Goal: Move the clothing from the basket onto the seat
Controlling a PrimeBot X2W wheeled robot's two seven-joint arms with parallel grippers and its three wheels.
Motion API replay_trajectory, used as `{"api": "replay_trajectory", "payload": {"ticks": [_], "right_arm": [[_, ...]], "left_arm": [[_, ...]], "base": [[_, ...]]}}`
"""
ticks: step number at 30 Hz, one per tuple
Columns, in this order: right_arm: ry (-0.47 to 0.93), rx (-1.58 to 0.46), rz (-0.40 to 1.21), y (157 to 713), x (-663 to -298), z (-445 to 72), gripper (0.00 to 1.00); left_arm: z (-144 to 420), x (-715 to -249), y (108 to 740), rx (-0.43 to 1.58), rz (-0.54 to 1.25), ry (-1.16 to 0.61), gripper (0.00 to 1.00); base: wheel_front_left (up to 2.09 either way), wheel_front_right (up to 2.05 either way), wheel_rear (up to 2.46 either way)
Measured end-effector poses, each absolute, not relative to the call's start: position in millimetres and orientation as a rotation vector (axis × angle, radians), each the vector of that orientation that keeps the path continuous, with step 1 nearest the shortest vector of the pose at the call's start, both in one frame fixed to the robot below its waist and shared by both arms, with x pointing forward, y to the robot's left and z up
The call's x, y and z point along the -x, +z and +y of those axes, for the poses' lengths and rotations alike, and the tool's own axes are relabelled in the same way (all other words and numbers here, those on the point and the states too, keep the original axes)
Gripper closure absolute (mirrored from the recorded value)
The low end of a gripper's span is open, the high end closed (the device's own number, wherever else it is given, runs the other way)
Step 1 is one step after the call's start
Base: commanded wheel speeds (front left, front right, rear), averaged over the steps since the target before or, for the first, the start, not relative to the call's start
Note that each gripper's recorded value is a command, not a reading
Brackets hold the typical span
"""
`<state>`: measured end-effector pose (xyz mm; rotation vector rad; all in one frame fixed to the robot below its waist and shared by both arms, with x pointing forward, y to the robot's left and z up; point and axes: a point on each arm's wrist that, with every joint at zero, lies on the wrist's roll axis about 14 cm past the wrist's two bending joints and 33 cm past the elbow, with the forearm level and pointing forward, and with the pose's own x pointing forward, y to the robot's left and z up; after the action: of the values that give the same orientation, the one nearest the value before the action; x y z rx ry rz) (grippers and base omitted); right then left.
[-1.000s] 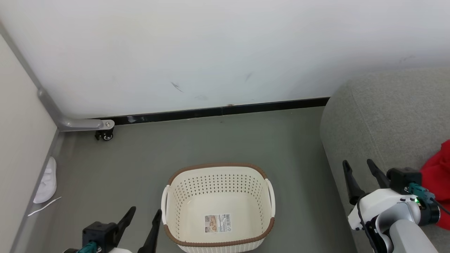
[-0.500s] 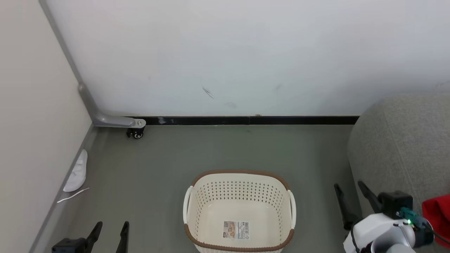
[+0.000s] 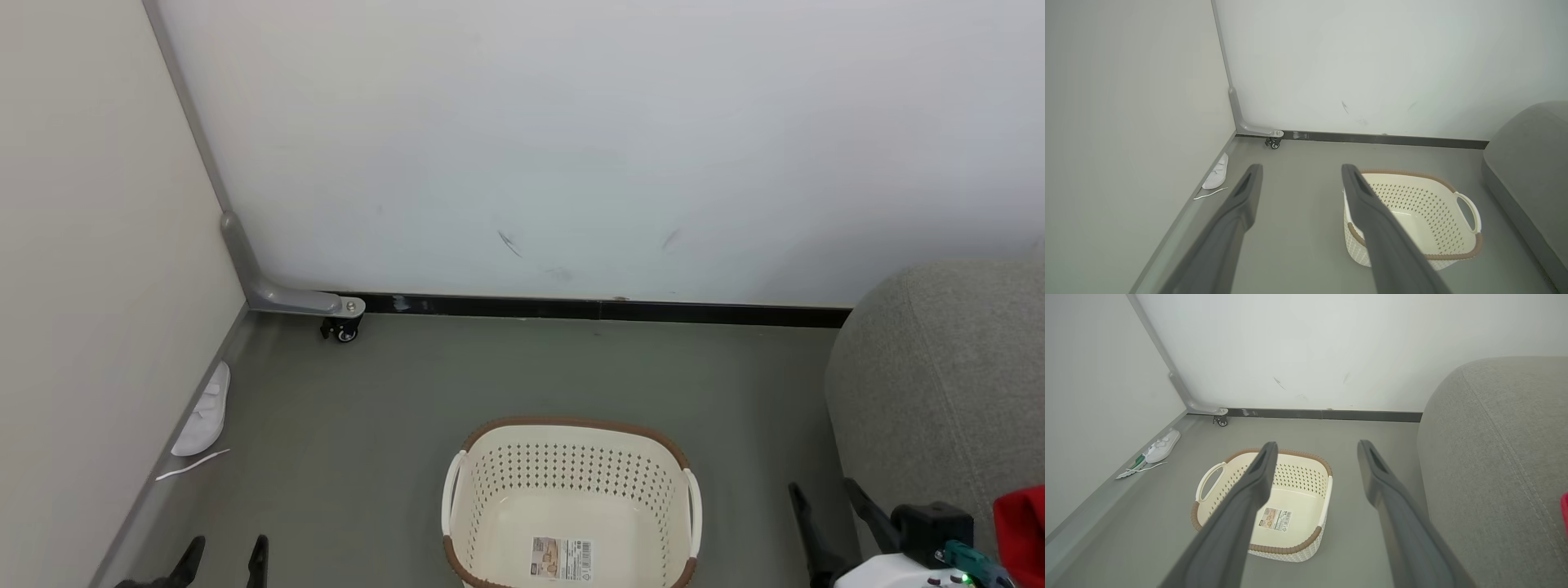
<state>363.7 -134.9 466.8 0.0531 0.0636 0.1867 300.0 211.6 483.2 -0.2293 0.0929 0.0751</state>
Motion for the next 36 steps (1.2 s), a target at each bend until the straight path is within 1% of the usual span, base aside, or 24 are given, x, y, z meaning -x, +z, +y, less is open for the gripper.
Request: {"api": "replay_trajectory", "payload": {"ticks": [8,15,25,36], "right_arm": [[0.16,-0.056,0.058,467,-357,-144,0.0],[0.138,-0.05,0.056,467,-353,-152,0.0],[0.115,-0.052,0.044,470,-351,-159,0.0],[0.119,-0.051,0.032,474,-352,-158,0.0]], "left_arm": [[218,-292,460,0.237,0.16,0.101,0.0],[211,-295,456,0.236,0.174,0.063,0.0],[222,-301,455,0.231,0.169,0.097,0.0],[219,-302,458,0.211,0.15,0.095,0.0]], "base": [[0.0,0.0,0.0],[0.0,0.0,0.0],[0.0,0.0,0.0],[0.0,0.0,0.0]]}}
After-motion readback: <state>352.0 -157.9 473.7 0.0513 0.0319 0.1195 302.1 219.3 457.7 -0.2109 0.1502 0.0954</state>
